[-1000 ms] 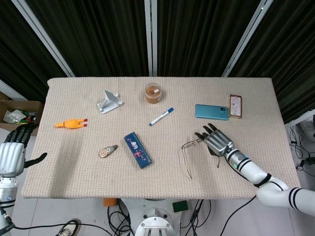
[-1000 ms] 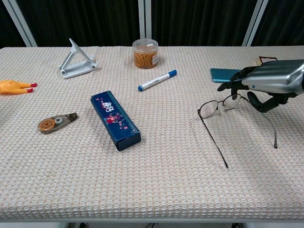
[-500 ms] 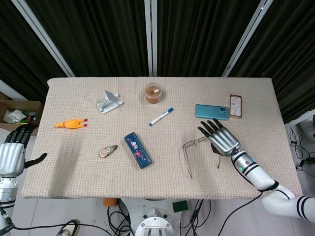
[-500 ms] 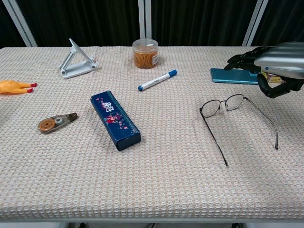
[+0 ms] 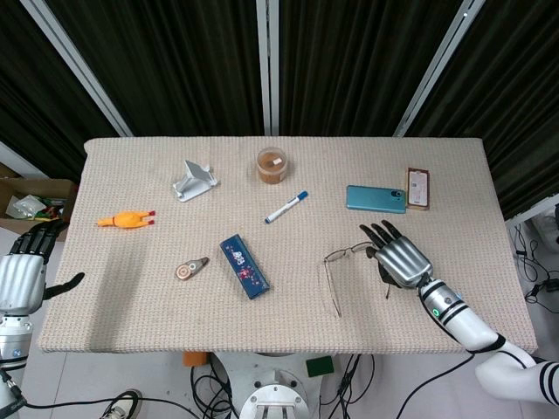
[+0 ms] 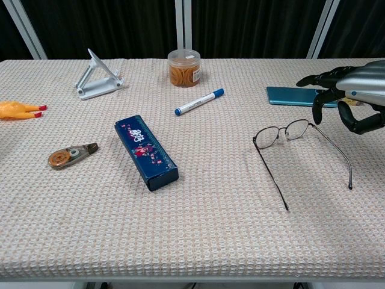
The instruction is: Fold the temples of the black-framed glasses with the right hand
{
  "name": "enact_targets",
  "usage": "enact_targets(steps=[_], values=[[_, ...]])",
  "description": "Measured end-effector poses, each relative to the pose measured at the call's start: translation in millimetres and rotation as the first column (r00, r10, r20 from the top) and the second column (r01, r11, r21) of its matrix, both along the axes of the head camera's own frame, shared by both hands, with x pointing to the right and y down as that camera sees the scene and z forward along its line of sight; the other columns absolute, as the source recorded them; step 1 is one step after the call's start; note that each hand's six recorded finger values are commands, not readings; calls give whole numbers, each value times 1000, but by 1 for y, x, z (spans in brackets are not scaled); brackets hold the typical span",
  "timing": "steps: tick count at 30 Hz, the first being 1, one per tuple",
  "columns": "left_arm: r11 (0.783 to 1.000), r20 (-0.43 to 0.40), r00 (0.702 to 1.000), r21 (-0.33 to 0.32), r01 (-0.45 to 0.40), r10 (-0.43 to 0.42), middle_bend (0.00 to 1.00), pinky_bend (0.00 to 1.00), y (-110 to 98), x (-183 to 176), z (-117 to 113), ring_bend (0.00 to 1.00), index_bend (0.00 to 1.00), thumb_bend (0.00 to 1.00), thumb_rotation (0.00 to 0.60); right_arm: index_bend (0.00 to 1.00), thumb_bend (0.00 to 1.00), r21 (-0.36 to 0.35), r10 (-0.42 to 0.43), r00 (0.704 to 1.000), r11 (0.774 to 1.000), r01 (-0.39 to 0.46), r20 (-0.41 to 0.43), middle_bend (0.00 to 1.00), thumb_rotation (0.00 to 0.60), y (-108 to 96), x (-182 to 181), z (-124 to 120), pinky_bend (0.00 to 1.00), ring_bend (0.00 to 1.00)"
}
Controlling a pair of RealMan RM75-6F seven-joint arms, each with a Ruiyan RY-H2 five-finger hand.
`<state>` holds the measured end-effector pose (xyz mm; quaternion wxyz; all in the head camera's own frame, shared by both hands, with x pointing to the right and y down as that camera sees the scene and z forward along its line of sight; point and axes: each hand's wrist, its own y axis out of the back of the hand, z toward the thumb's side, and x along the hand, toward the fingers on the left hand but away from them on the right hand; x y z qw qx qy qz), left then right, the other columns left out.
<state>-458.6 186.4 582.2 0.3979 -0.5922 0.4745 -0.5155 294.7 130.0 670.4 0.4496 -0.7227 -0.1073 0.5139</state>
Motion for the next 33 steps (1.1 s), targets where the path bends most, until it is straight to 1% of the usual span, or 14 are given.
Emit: enact_targets(steps=[4,13,23,33], values=[[1000,2,1000,1,4,-4,151,230,0,-2,-1,141,167,15,600,355,1000,-17,9,1000,1000,-10,-2,0,480,-2,-2,11,0,0],[1000,2,1000,-1,9,-9,151,230,-1,-3,0,141,167,15,600,330,1000,-58,-12,1000,998,12,2,0,482,-4,-20,35,0,0],[1000,-8,1000,-6,3,-3,151,230,-3,-3,3,141,167,15,600,327,1000,-67,-22,1000,998,21,-14,0,481,-6,-26,45,0,0],[1000,-9,1000,-12,1,-2,151,230,-4,-2,4,141,169,15,600,328,1000,-71,-45,999,997,43,-22,0,481,-18,-42,55,0,0]])
